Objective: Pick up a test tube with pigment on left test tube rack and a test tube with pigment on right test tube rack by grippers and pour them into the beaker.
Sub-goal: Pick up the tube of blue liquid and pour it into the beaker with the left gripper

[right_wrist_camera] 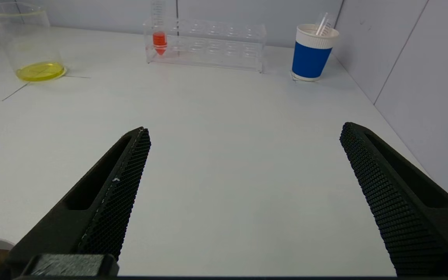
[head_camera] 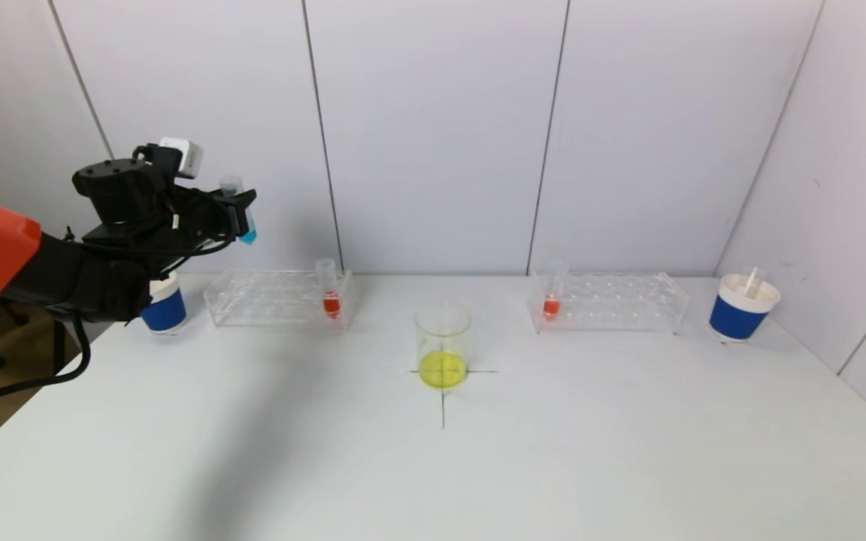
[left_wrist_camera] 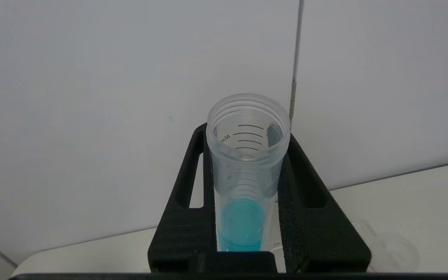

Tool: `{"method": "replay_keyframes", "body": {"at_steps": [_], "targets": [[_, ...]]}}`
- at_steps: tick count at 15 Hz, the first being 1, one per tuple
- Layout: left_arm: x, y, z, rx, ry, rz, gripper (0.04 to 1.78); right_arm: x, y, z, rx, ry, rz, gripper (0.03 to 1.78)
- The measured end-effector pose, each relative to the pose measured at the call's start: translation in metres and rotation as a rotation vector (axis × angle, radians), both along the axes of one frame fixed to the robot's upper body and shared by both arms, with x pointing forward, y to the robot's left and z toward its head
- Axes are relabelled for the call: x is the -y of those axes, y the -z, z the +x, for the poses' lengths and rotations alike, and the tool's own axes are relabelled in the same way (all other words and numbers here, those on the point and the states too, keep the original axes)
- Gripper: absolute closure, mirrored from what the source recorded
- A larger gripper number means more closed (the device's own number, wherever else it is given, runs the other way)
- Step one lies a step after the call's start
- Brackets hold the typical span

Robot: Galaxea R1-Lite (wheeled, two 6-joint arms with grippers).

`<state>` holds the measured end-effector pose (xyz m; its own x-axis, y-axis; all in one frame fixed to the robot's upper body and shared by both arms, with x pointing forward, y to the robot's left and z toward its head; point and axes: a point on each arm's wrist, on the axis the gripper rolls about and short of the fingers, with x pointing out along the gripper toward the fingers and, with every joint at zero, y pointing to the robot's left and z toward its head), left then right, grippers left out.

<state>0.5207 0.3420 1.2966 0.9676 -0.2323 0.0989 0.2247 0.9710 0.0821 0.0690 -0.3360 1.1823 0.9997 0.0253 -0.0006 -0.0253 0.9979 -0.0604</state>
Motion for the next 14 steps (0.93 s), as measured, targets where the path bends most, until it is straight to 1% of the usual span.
{"method": "replay_keyframes", "body": {"at_steps": [4,6,9,11,14], "targets": [[0.037,-0.032,-0.01,0.009,0.084,0.028,1.36,0.0,0.0,0.0,0.0,0.0,0.0,0.04],[0.057,-0.044,-0.013,0.016,0.133,0.035,1.36,0.0,0.0,0.0,0.0,0.0,0.0,0.04],[0.091,-0.054,-0.019,0.005,0.215,0.05,1.36,0.0,0.0,0.0,0.0,0.0,0.0,0.04],[0.114,-0.061,-0.024,0.02,0.274,0.056,1.36,0.0,0.0,0.0,0.0,0.0,0.0,0.04],[0.144,-0.062,-0.03,0.052,0.357,0.139,1.36,0.0,0.0,0.0,0.0,0.0,0.0,0.04]]}}
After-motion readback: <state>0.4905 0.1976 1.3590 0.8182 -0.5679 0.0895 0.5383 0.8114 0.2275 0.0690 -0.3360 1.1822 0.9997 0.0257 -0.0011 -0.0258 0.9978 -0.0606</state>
